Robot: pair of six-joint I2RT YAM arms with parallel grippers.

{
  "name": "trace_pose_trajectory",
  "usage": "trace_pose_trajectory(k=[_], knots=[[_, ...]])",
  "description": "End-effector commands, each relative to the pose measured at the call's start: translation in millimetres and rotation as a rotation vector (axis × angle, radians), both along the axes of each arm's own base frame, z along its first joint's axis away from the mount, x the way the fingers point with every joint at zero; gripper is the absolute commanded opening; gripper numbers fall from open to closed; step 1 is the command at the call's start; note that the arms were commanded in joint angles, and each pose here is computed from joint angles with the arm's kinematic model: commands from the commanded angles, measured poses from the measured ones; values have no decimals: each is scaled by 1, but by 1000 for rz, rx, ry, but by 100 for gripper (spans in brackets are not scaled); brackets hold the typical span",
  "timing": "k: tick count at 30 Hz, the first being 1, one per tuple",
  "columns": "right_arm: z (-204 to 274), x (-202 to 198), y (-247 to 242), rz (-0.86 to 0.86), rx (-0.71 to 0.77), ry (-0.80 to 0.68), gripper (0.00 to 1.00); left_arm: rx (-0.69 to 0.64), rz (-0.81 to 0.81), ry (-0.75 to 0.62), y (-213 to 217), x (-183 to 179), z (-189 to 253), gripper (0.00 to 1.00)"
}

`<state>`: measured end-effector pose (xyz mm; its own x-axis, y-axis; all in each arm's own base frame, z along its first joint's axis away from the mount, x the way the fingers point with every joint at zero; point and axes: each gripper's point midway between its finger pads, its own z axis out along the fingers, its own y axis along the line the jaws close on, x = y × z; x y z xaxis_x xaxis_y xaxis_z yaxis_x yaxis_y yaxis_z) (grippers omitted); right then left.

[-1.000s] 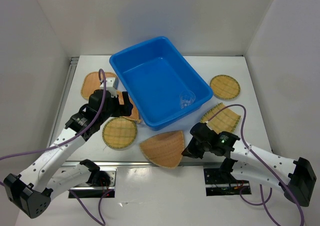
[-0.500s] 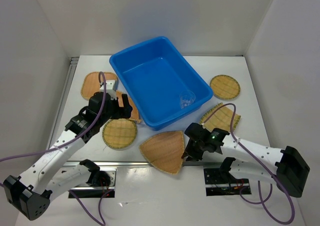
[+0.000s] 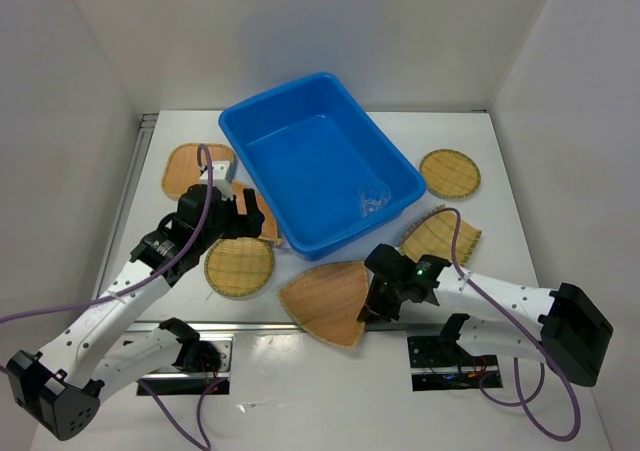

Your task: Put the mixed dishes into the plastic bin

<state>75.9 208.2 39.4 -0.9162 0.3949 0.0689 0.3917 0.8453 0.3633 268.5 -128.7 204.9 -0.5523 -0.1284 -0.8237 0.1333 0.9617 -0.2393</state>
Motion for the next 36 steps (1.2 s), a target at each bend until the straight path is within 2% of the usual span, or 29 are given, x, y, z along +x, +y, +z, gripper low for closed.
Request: trace_pose_trajectory(k=[1, 10, 20, 23, 25, 27, 31, 36], knots=[[-1, -11, 3, -2, 53, 30, 27, -12, 6, -42, 1, 1, 8, 99], [-4, -9, 6, -36, 93, 18, 27, -2, 6, -24, 2, -1, 1, 99], [-13, -1, 11, -35, 74, 7, 27, -2, 6, -24, 3, -2, -1, 99], [-16, 1, 11, -38, 71, -2, 22, -2, 6, -24, 3, -2, -1, 99], [-17, 3, 11, -51, 66, -7, 8, -2, 6, -24, 3, -2, -1, 99], [-17, 3, 4, -71, 43, -16, 1, -2, 6, -24, 3, -2, -1, 99], [5, 9, 0, -108, 97, -89, 1, -2, 6, -24, 3, -2, -1, 99], [21, -1, -6, -101, 112, -70, 1, -2, 6, -23, 2, 0, -2, 99]])
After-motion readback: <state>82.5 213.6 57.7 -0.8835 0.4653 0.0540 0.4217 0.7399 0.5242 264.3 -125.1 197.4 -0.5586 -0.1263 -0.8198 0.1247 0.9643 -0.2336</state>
